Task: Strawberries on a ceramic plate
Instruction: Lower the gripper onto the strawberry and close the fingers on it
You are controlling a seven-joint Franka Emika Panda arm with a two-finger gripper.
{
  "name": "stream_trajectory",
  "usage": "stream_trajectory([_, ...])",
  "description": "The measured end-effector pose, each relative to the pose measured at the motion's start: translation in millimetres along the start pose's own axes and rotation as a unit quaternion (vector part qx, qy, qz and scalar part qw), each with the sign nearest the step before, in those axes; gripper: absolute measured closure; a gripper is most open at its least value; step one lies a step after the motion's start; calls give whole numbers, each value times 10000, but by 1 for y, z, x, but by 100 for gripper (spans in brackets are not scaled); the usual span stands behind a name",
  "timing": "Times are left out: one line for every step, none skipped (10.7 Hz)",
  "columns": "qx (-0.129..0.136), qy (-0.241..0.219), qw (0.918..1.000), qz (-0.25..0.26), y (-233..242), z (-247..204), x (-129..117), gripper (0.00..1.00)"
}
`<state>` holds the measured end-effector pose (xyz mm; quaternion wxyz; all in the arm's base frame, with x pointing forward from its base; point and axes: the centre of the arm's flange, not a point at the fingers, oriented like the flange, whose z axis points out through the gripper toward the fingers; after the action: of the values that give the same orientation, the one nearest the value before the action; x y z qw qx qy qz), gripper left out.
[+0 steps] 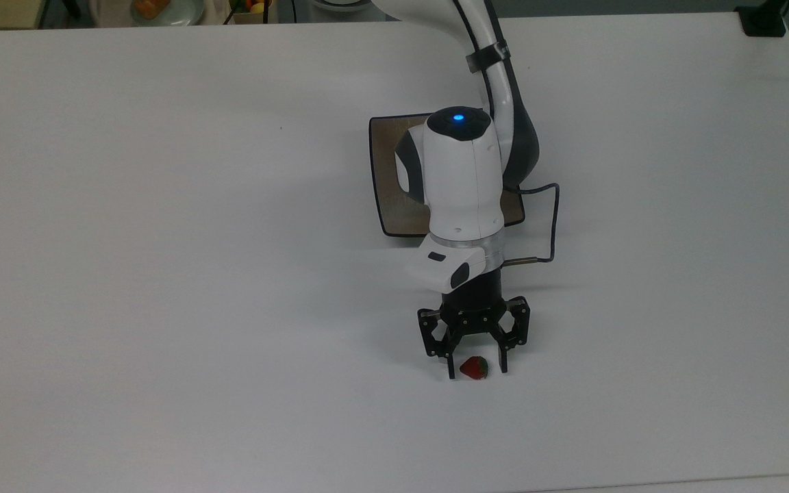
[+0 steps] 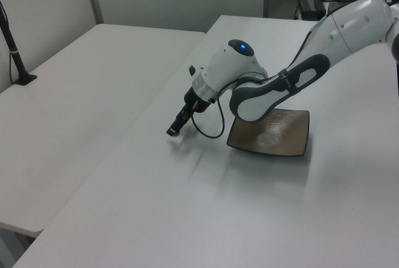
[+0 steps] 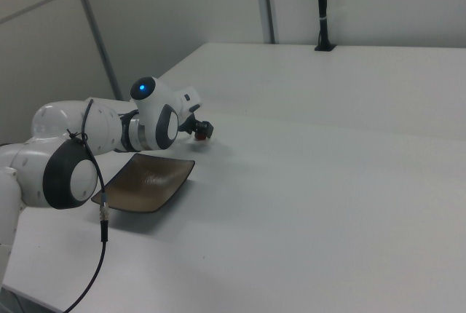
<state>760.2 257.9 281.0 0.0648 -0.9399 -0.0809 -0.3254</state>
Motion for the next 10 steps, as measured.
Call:
stream_trajectory([-15, -1, 10000, -48, -1, 1, -1, 30])
stream_trajectory([-20, -2, 10000, -67, -1, 1, -1, 41])
stream_trajectory([-21, -2, 10000, -69, -1, 1, -1, 57])
stream_trajectory([-21, -2, 10000, -70, -1, 1, -1, 58])
stream_trajectory([-25, 1, 10000, -86, -1, 1, -1, 61])
stream_trajectory([-30, 2, 9999, -103, -1, 1, -1, 61])
stream_trajectory([-31, 3, 9999, -108, -1, 1, -1, 61])
stream_trajectory([-31, 4, 9999, -108, -2, 1, -1, 61])
stream_trajectory([-31, 12, 9999, -108, -2, 0, 0, 61])
stream_trajectory([-29, 41, 9999, -107, -2, -4, 3, 61])
